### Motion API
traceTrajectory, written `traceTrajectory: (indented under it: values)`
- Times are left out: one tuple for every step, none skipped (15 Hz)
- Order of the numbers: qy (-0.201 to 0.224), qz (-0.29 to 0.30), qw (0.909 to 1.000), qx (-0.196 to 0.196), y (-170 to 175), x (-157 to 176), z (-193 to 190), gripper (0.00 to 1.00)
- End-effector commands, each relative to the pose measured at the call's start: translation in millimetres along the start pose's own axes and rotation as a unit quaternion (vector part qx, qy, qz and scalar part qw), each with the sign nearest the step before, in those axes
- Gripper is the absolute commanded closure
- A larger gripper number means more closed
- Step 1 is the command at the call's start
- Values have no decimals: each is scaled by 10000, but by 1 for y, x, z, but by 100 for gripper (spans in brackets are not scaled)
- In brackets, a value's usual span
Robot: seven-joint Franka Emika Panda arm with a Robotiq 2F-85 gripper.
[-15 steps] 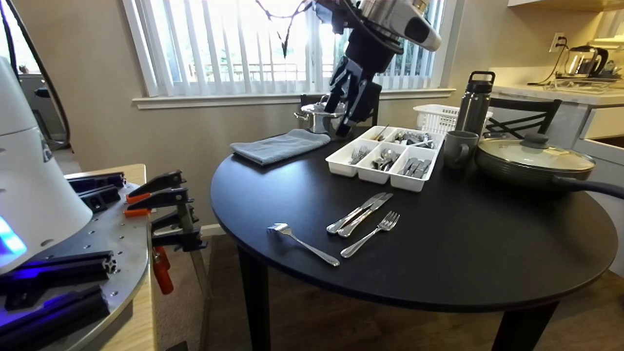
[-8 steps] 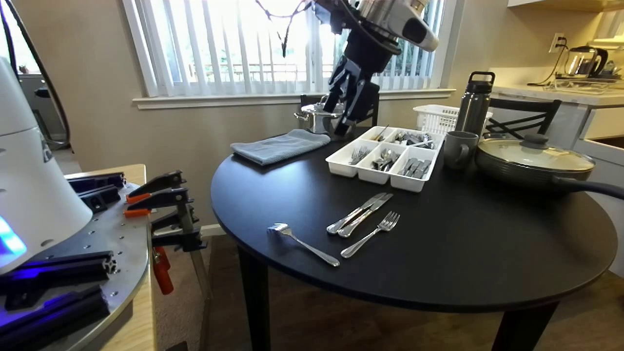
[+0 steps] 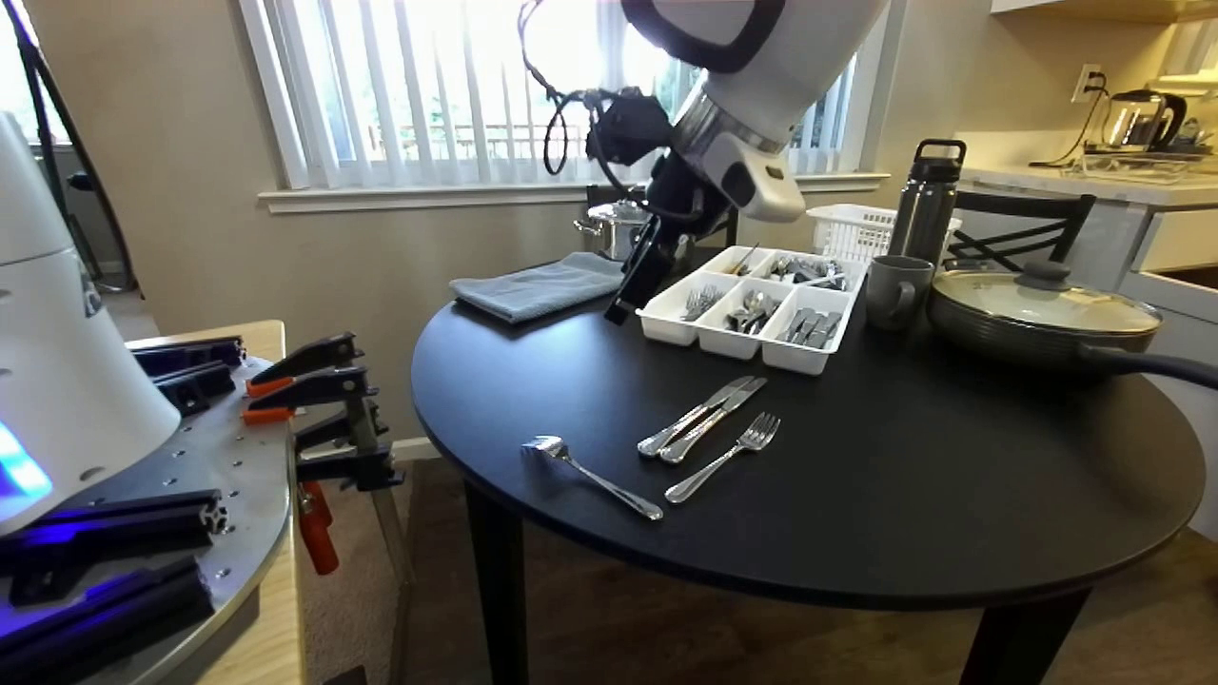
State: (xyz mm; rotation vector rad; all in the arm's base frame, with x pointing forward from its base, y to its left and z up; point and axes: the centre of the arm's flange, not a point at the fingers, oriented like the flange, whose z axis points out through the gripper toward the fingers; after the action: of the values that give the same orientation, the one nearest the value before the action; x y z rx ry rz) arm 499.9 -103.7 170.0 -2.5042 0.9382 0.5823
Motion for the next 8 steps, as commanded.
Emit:
traceTrajectory:
  values:
    - [283, 832, 9961, 99, 7, 0, 42, 0]
    - [407, 944, 9947, 49, 11, 2, 51, 0]
    - [542, 1016, 9933, -139, 17, 4, 61, 0]
    - [601, 1067, 9919, -349, 23, 3, 69, 0]
    - [728, 1137, 9897, -480, 28, -1, 75, 0]
    - [800, 1209, 9874, -632, 32, -4, 81, 0]
    - [844, 1230, 9859, -756, 35, -8, 83, 0]
    - [881, 1263, 9844, -848, 37, -12, 86, 0]
